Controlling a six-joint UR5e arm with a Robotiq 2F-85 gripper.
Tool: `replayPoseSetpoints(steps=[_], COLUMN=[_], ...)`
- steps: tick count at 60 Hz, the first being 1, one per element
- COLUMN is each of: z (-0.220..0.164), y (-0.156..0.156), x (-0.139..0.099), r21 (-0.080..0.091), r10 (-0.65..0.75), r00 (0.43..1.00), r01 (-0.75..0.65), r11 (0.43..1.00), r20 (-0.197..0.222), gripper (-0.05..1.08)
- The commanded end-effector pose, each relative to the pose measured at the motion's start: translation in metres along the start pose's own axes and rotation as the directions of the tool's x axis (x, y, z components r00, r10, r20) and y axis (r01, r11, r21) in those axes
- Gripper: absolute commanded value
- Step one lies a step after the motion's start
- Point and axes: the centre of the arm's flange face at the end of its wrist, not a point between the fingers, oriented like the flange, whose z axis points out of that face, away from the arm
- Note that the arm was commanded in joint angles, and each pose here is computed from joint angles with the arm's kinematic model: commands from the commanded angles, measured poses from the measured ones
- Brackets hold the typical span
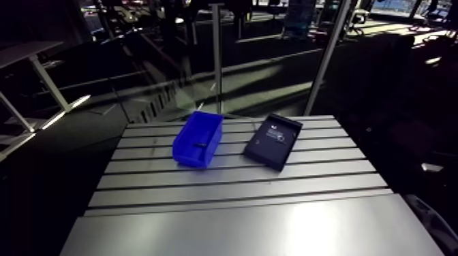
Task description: Pick up the M10 bolt from the tray and put it into the blue bin.
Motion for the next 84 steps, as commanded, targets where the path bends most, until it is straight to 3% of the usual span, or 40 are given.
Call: replayPoseSetpoints(steps=[1, 40, 84], z=[-0.045, -0.048, -0.041], y=[0.003, 0.004, 0.004], x=[-0.049, -0.048, -0.047], r21=[0.008, -0.005, -0.004], r10=[0.289, 0.324, 0.339], r00=[0.955, 0.945, 0.939], r01=[-0.29, -0.324, -0.339], r11=[0.957, 0.946, 0.941], r20=[0.065, 0.052, 0.059], gripper=[0.01, 0.01, 0.01])
